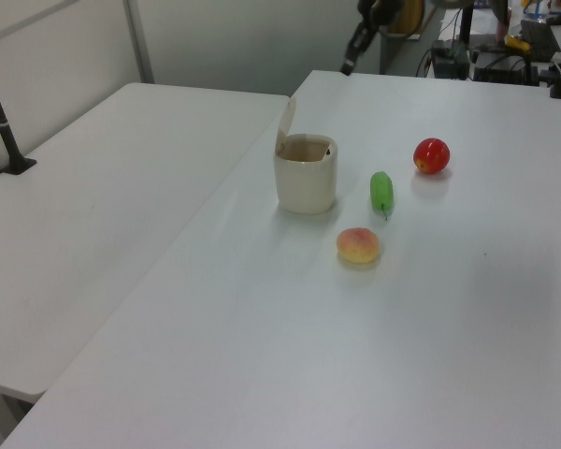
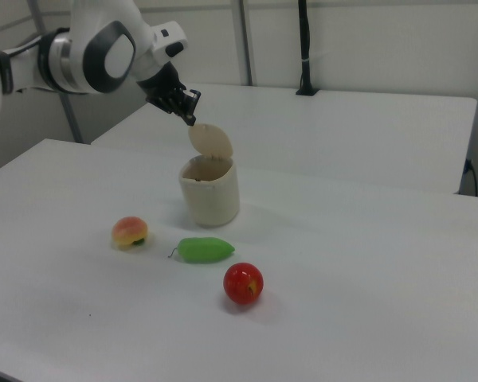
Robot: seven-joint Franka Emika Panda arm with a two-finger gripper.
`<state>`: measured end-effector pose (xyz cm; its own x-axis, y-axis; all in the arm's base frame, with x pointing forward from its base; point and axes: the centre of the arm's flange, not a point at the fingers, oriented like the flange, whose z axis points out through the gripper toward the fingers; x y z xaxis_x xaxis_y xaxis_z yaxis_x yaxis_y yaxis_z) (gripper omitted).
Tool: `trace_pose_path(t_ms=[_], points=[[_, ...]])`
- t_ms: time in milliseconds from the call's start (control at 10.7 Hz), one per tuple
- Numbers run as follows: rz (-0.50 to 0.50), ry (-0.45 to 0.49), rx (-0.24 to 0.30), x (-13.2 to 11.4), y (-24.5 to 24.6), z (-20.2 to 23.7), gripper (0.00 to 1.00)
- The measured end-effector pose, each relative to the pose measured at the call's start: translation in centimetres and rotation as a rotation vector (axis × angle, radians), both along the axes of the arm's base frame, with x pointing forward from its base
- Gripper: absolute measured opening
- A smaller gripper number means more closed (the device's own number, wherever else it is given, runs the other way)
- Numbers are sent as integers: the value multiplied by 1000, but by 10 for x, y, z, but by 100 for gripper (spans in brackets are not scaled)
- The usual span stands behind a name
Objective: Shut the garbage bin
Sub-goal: 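Move the gripper over the open lid of the cream bin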
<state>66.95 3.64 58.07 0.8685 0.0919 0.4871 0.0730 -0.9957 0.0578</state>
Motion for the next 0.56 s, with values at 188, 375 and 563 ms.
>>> trace_pose_path(t_ms=[188, 375, 563], points=[[-2, -140, 29, 23, 2, -15, 1], [-18, -255, 64, 38, 3, -26, 1], [-16, -351, 85, 48, 4, -36, 1]])
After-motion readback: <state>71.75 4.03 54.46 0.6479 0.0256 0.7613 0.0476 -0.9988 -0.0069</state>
